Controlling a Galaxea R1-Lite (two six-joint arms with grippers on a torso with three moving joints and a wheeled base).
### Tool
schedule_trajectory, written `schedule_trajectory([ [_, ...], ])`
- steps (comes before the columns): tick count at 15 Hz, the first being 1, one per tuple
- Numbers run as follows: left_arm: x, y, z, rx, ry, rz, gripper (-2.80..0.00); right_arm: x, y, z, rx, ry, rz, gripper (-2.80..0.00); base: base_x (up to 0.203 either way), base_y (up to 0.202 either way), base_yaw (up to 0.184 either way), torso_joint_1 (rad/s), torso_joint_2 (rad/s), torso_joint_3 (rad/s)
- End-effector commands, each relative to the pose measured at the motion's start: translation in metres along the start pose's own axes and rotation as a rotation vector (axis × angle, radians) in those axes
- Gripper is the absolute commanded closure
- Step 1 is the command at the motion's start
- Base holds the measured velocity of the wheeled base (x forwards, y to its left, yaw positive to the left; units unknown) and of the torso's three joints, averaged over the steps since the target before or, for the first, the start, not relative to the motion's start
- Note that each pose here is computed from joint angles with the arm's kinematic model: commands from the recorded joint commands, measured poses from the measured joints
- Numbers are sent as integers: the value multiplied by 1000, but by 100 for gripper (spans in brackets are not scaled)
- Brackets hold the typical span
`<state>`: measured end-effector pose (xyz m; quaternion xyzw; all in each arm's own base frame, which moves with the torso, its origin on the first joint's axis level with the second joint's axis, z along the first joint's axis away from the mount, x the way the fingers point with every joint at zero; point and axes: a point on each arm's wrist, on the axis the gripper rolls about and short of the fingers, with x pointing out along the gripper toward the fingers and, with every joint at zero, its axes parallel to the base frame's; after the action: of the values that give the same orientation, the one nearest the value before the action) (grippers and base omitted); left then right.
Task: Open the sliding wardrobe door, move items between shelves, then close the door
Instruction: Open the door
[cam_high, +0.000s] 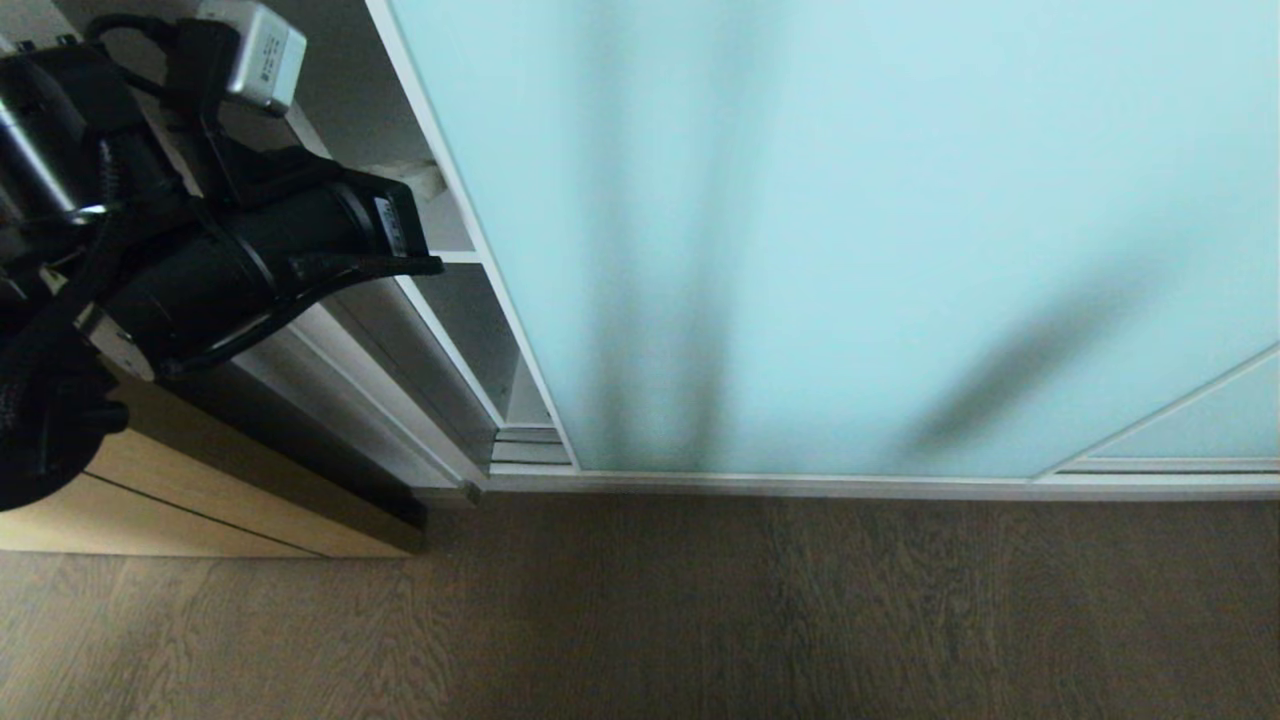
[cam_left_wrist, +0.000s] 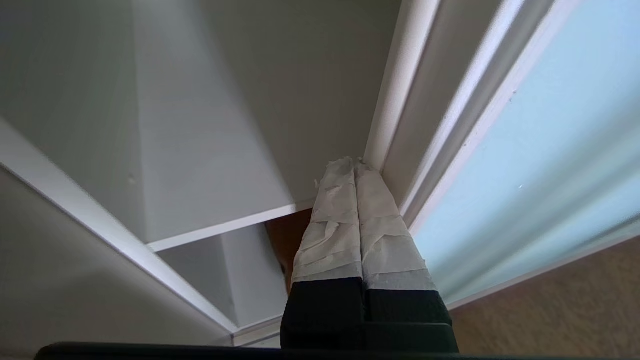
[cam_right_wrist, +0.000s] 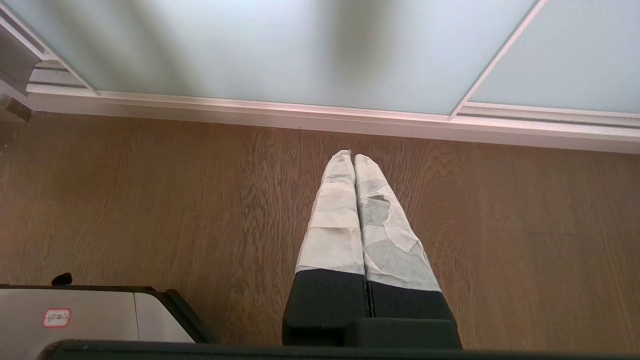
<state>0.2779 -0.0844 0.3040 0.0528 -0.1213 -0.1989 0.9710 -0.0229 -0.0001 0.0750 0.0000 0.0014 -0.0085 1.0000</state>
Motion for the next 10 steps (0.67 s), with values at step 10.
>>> schedule_trajectory([
  [10, 47, -44, -25, -35, 35, -146, 0, 0, 0, 0, 0, 2, 0, 0, 0, 0, 0, 0, 0, 0],
])
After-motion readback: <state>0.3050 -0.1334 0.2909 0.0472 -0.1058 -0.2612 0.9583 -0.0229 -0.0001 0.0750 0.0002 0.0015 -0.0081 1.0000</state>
